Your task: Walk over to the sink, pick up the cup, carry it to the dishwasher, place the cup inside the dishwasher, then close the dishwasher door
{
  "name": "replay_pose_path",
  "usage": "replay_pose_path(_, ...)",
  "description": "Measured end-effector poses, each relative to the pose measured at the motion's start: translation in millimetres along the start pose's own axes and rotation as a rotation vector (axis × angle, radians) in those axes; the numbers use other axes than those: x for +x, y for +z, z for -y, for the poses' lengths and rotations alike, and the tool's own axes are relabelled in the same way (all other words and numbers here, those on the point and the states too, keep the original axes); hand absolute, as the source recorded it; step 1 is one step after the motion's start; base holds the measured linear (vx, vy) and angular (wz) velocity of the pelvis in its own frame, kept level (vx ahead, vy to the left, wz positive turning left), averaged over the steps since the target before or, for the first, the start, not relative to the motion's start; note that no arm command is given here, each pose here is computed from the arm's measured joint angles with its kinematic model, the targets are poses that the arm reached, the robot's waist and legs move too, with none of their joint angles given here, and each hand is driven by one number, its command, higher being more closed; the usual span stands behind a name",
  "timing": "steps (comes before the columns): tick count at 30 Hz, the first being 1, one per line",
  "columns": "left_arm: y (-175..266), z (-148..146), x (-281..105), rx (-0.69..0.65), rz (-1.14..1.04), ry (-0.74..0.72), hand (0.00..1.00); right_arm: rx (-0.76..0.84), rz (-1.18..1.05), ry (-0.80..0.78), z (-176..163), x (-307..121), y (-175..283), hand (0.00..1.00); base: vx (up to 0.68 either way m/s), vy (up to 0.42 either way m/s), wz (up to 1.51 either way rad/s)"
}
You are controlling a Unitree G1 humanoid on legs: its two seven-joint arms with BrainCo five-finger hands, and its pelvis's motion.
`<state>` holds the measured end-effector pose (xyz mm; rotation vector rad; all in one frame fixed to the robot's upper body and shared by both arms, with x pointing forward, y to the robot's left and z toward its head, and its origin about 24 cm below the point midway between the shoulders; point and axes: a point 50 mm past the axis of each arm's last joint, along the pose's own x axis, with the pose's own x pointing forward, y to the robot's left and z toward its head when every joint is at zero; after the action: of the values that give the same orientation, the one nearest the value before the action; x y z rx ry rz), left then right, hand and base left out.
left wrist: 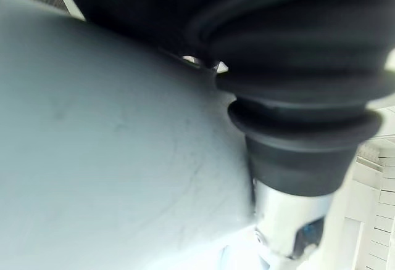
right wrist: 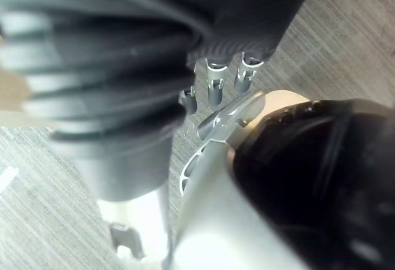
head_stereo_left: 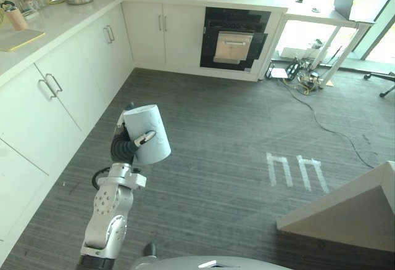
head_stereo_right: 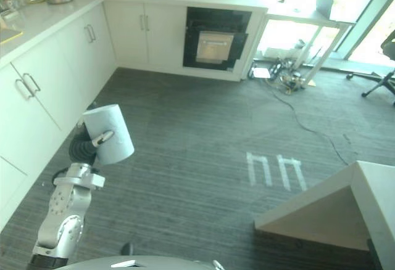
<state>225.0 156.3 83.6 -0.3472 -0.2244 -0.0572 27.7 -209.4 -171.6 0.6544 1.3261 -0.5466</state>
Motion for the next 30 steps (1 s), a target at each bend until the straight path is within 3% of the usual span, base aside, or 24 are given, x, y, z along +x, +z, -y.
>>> replay_pose_path(12, -28, -4, 8, -0.042, -0.206, 0.03, 1.0, 0.092, 0.052, 0.077, -4, 1, 2, 0.0, 0.02, 0.006, -0.11)
replay_pose_path(17, -28, 16, 21, -0.08, -0.207, -0.018, 1.0, 0.157, 0.086, 0.093, 1, -1, 6, 0.0, 0.08, 0.089, -0.01)
replay_pose_path(21, -31, 16, 27, -0.084, -0.214, -0.011, 1.0, 0.283, 0.043, 0.106, -6, 1, -14, 0.0, 0.13, 0.051, 0.23)
replay_pose_path(30, -16, 30, 37, -0.136, -0.161, -0.06, 1.0, 0.481, -0.069, -0.014, 28, -11, -79, 0.0, 0.27, -0.136, 0.09)
